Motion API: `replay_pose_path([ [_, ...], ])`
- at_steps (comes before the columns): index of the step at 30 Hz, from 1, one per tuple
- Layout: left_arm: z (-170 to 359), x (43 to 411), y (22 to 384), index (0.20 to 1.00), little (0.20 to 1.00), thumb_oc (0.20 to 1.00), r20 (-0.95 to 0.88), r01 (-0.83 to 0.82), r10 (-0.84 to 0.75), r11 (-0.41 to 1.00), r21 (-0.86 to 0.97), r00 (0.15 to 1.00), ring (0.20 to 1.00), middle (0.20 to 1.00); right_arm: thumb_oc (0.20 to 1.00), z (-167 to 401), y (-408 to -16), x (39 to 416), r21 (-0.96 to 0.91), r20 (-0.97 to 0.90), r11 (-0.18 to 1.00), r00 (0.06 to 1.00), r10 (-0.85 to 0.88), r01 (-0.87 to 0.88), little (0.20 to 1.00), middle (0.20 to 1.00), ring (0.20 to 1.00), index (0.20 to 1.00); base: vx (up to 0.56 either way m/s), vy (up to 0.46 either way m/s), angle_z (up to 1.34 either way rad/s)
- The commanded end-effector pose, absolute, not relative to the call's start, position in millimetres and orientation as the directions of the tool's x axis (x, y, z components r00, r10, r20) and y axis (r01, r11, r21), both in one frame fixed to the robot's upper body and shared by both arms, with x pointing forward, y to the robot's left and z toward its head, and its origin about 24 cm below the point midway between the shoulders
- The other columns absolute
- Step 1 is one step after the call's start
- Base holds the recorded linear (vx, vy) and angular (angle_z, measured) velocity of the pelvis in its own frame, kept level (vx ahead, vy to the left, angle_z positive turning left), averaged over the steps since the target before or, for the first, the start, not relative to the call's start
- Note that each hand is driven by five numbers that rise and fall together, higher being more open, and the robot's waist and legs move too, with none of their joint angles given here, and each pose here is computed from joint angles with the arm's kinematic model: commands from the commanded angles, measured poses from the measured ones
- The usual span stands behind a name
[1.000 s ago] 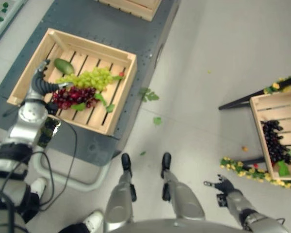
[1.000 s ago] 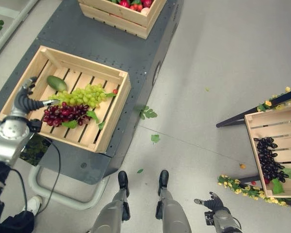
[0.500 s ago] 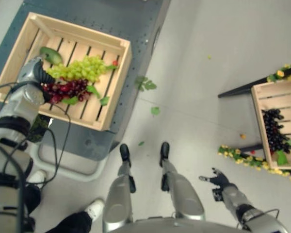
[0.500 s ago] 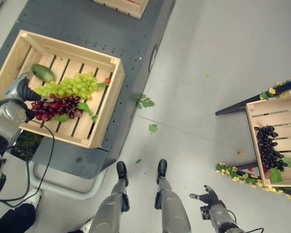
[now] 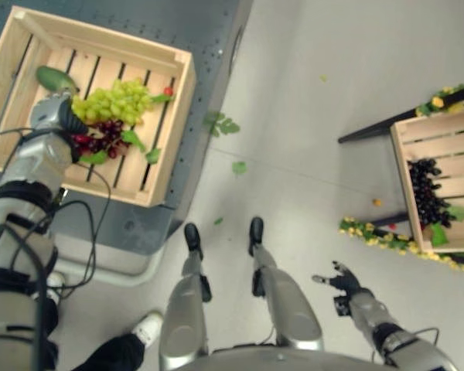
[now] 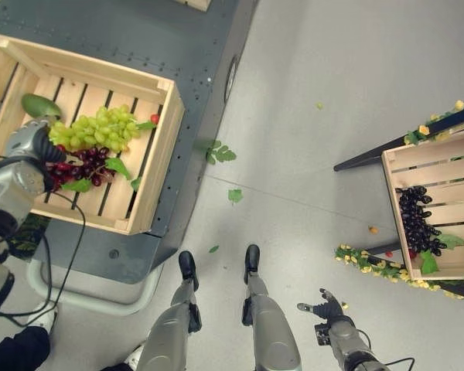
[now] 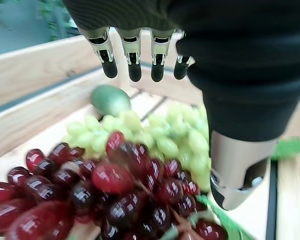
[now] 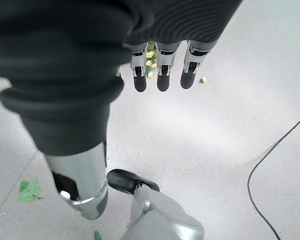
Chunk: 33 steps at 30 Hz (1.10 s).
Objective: Pick up the fruits from the basket on one side to the basket on the other side
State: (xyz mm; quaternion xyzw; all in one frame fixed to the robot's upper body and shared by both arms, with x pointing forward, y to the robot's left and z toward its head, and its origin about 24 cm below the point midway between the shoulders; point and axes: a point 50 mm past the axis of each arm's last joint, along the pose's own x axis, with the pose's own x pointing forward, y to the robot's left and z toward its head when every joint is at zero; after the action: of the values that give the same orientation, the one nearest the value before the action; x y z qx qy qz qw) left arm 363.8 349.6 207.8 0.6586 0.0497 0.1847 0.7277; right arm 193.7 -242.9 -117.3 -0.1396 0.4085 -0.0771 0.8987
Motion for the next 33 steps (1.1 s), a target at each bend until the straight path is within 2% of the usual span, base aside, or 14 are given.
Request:
replay_pose_path([
  [1, 250, 366, 354, 1.000, 1.000, 1.000, 0.294, -0.308, 0.361, -0.019, 0.951, 0.885, 1.000, 1.000, 1.000, -114, -251, 192, -0.334, -0.689, 0.941, 0.666, -0.287, 0.059, 1.000, 1.000, 1.000, 1.000, -0.02, 0.030, 0.00],
  [12, 253, 363, 362, 1.000, 1.000, 1.000, 0.299, -0.294, 0.405, -0.077, 0.953, 0.864, 1.000, 1.000, 1.000, -106, -247, 201, -0.327, -0.634, 0.943, 0.725, -0.269, 0.064, 1.000, 1.000, 1.000, 1.000, -0.01, 0.009, -0.03],
  [25, 267, 354, 378, 1.000, 1.000, 1.000, 0.324, -0.325, 0.463, -0.080, 0.942, 0.825, 1.000, 1.000, 1.000, -105, -244, 201, -0.322, -0.622, 0.946, 0.742, -0.249, 0.047, 1.000, 1.000, 1.000, 1.000, 0.00, 0.002, -0.02],
  [33, 281, 331, 407, 1.000, 1.000, 1.000, 0.342, -0.370, 0.562, -0.067, 0.926, 0.753, 1.000, 1.000, 1.000, -101, -241, 205, -0.317, -0.605, 0.948, 0.766, -0.218, 0.020, 1.000, 1.000, 1.000, 1.000, 0.01, 0.004, -0.01],
])
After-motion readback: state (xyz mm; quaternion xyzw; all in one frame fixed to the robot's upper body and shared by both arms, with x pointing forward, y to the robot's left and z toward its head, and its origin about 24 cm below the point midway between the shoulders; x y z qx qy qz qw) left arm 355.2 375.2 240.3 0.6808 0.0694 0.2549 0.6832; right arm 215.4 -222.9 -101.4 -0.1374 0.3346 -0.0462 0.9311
